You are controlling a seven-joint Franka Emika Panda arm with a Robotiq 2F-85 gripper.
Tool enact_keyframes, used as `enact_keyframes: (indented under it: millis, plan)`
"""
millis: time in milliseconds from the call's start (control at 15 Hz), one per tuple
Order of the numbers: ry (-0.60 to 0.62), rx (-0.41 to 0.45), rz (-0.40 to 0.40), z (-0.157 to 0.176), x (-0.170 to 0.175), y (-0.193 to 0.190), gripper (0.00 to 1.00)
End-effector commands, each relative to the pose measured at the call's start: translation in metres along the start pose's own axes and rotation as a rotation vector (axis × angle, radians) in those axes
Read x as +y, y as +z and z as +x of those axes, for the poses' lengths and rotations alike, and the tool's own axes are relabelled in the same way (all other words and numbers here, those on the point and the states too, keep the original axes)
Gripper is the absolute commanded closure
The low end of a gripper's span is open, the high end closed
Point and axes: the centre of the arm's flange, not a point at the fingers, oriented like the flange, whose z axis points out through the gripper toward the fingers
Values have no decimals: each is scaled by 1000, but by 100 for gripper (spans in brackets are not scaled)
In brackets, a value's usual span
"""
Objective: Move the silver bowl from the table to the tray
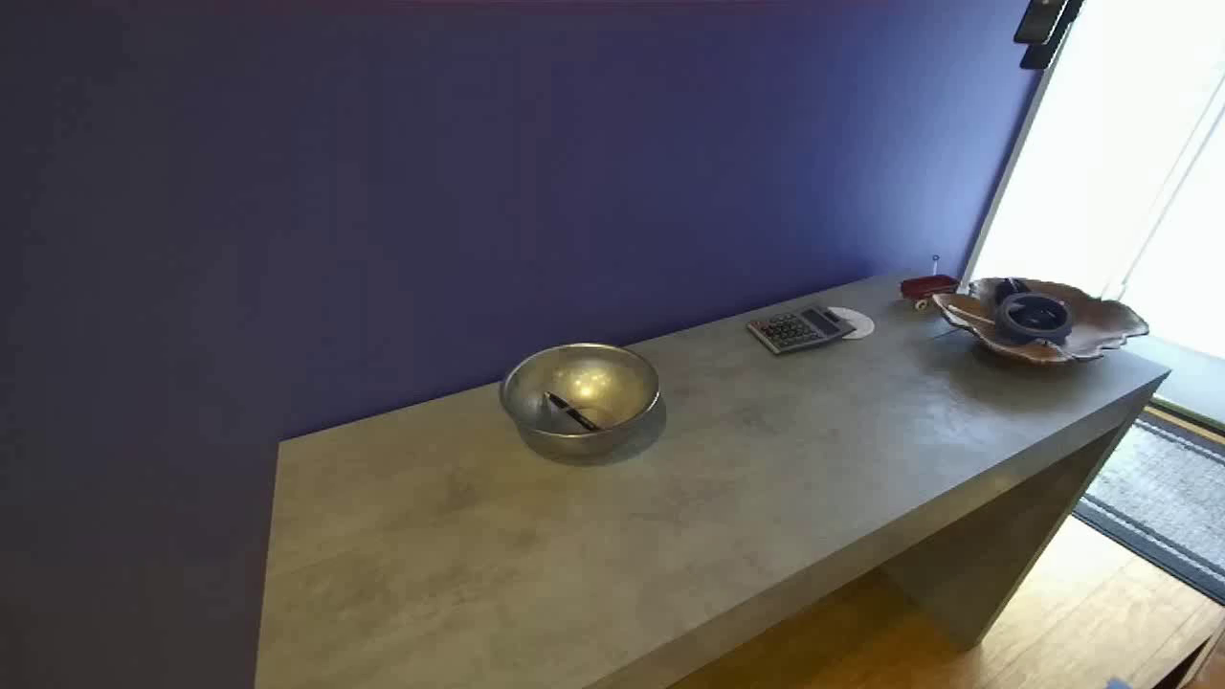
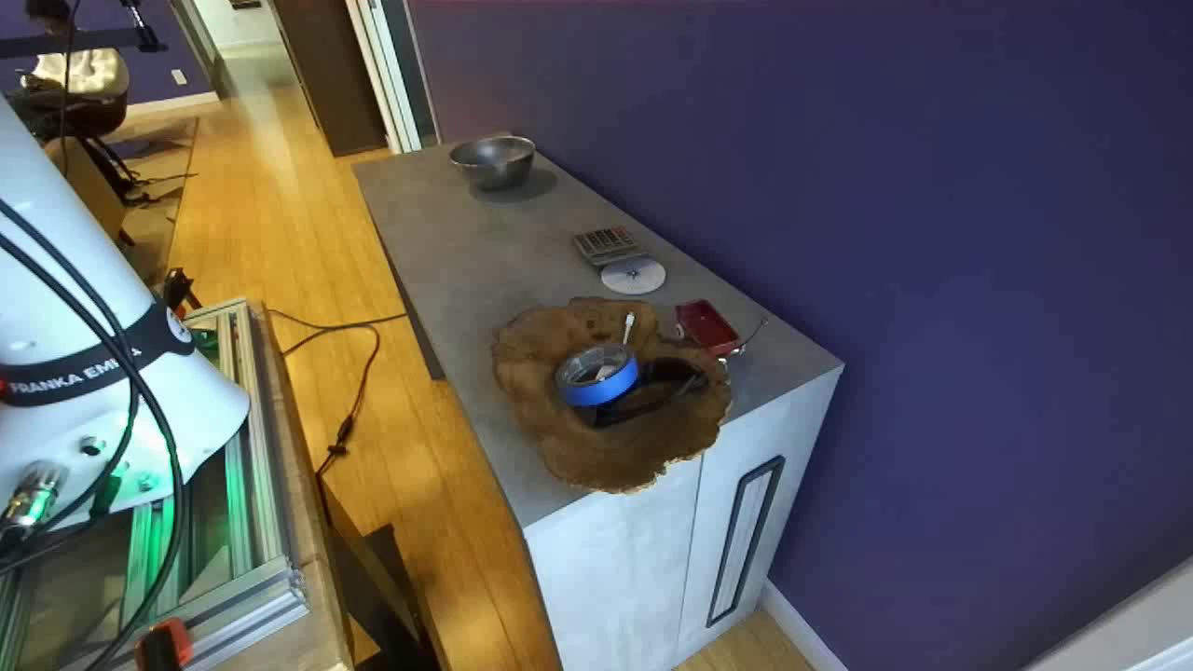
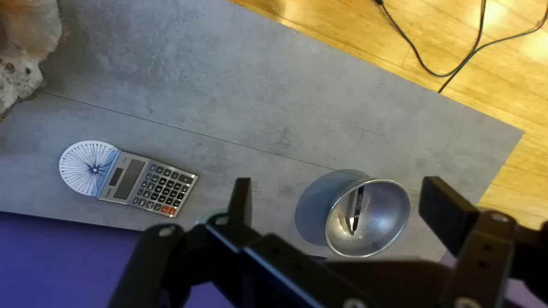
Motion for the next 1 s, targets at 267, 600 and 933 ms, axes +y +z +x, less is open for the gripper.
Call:
enact_keyframes:
  millis: [267, 600, 933]
  plan:
    - [0, 0, 0, 0, 0, 0, 0]
    - [-59, -26, 34, 50, -10, 32, 0]
    - [-177, -66, 95, 122, -56, 103, 0]
